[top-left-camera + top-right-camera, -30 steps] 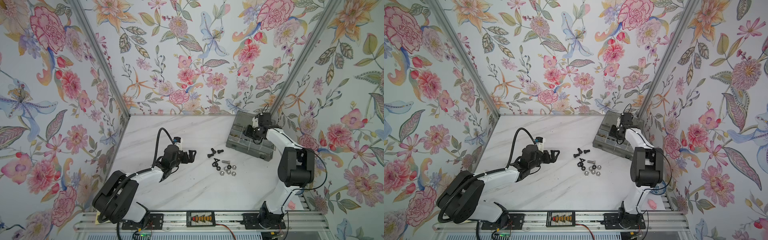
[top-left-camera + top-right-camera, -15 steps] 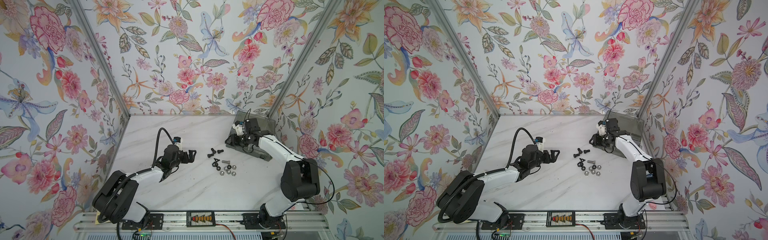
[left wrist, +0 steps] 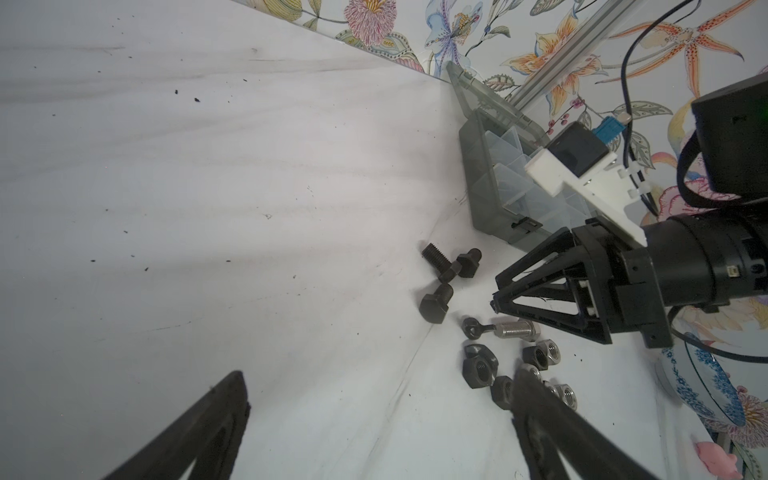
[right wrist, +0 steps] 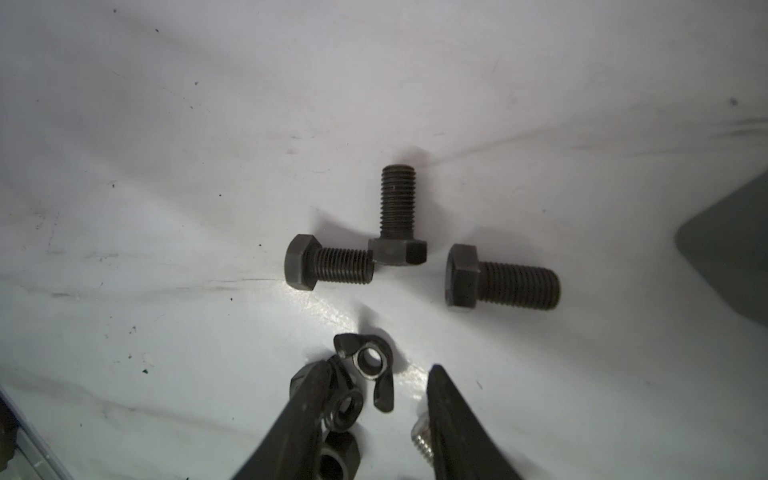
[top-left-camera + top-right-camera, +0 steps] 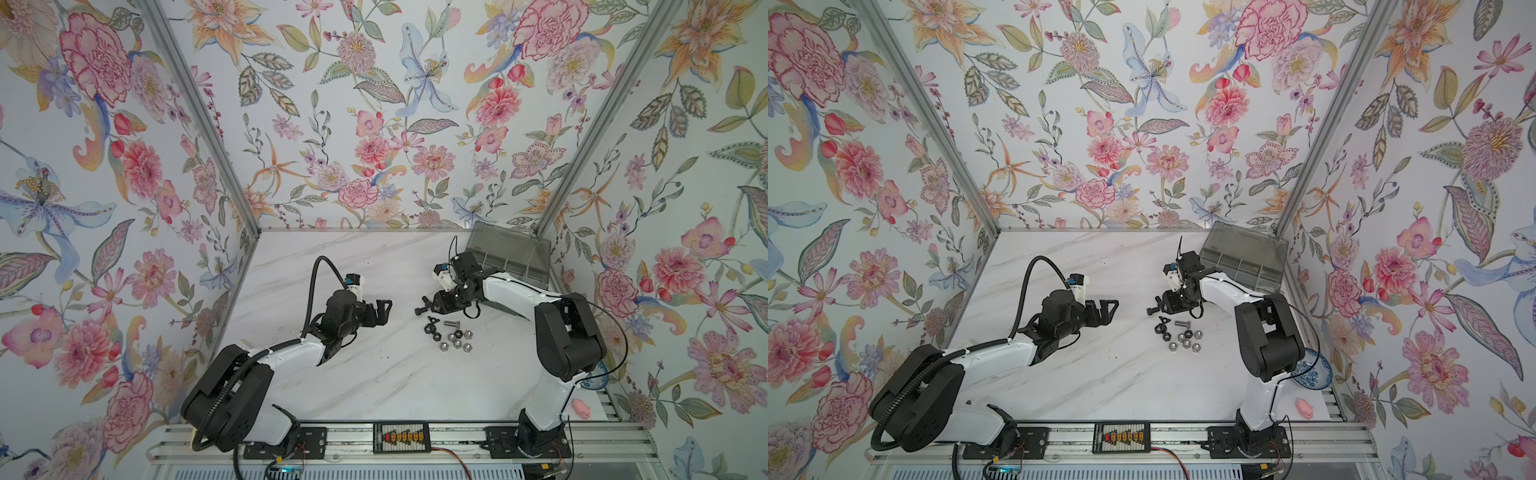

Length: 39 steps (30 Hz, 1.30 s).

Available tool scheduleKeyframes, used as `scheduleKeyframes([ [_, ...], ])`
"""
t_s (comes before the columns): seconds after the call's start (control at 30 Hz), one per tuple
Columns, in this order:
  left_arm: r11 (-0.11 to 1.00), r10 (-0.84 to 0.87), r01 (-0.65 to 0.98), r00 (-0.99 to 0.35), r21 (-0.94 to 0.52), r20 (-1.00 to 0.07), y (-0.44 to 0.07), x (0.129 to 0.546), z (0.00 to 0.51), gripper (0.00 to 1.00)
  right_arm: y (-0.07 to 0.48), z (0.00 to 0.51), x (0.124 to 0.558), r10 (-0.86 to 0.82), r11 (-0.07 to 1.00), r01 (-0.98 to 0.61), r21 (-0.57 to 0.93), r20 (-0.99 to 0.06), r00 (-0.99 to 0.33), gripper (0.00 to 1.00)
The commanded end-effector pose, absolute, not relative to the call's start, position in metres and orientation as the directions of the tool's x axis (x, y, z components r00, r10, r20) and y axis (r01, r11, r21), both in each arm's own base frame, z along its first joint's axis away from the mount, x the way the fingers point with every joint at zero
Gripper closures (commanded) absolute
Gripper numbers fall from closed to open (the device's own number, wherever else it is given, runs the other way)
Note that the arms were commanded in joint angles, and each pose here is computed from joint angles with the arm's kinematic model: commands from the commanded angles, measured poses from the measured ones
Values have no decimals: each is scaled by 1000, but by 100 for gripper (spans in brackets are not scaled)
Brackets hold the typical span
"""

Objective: Sort the screws and nuts into containers
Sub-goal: 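Lower the right gripper onto a black wing nut and close it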

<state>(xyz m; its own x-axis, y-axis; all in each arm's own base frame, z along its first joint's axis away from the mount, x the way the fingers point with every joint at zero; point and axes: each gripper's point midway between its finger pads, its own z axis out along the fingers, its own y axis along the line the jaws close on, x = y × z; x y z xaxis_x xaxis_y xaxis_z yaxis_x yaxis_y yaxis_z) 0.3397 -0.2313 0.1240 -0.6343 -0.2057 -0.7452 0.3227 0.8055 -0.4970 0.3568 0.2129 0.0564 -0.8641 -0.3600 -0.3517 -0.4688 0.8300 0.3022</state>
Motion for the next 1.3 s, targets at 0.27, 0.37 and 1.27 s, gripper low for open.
scheduleKeyframes([
  [0.27,806,-232,303,-628,-509,-742,-226,342,127,1,219,34,337,-479,808,-545,222,-291,-828,58],
  [0.37,805,-233,302,-630,-510,-741,-226,341,127,1,218,29,337,-490,811,-549,200,-280,-826,59],
  [1.27,804,-235,303,-629,-512,-741,-226,340,127,0,222,17,346,-550,799,-591,107,-266,-792,65],
])
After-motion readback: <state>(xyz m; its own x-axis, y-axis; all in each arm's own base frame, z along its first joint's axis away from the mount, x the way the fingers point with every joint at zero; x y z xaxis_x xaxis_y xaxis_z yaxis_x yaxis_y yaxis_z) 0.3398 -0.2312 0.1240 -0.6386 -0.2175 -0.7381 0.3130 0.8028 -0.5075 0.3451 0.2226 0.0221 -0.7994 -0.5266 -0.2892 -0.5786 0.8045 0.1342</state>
